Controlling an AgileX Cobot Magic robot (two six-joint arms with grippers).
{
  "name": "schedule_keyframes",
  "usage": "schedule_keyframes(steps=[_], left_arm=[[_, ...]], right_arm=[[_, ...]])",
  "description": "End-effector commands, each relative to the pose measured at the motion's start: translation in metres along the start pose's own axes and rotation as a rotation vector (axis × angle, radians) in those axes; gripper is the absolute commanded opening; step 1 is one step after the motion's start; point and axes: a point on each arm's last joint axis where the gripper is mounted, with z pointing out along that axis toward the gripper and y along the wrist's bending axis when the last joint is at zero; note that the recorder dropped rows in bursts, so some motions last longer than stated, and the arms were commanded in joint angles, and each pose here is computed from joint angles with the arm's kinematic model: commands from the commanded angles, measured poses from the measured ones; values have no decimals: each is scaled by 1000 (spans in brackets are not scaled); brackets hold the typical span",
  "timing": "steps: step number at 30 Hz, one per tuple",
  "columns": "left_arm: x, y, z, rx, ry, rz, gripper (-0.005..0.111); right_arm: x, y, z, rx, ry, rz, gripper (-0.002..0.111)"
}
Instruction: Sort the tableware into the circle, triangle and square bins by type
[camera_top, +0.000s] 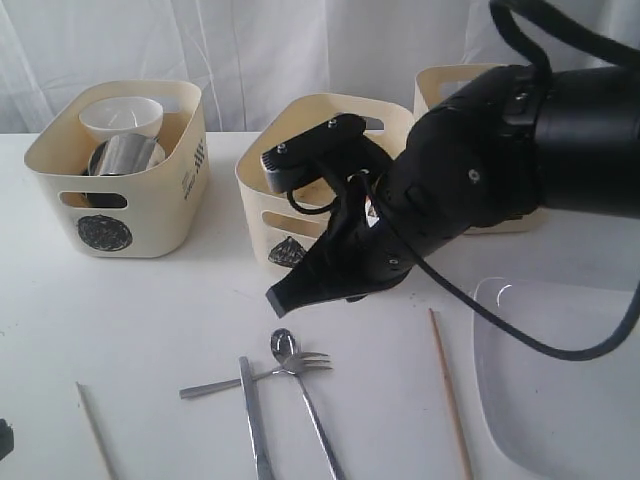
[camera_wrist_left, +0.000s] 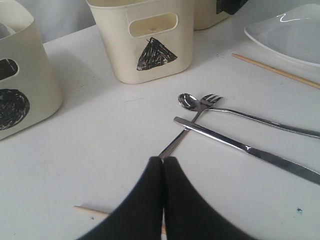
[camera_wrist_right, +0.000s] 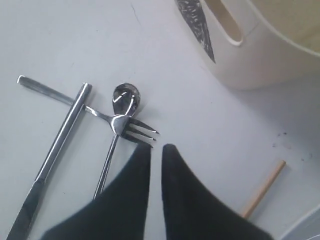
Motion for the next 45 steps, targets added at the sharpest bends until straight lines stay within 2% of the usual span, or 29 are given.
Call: schedule_keyframes(steps=[1, 4, 8, 12, 15, 22, 30, 36, 40, 45], left_arm=[[1, -1, 0, 7, -2, -11, 0], [1, -1, 0, 7, -2, -11, 0], [1, -1, 0, 7, -2, -11, 0], [1, -1, 0, 7, -2, -11, 0], [1, -1, 0, 7, -2, -11, 0], [1, -1, 0, 7, -2, -11, 0], [1, -1, 0, 7, -2, -11, 0], [1, -1, 0, 7, -2, -11, 0], [1, -1, 0, 7, -2, -11, 0], [1, -1, 0, 7, -2, -11, 0]], right_arm=[[1, 7, 3, -11, 10, -25, 21], [0, 5, 3, -1, 9, 10, 24], [5, -11, 5, 89, 52, 145, 24], [15, -29, 14, 190, 159, 256, 24], [23, -33, 25, 228, 246, 316, 25], [38, -38, 59, 270, 386, 335, 25], [44, -56, 72, 321, 418, 360, 25], [43, -66, 73, 330, 400, 370, 42], [38, -65, 76, 302, 346, 374, 43], [44, -71, 82, 313, 393, 403, 43]])
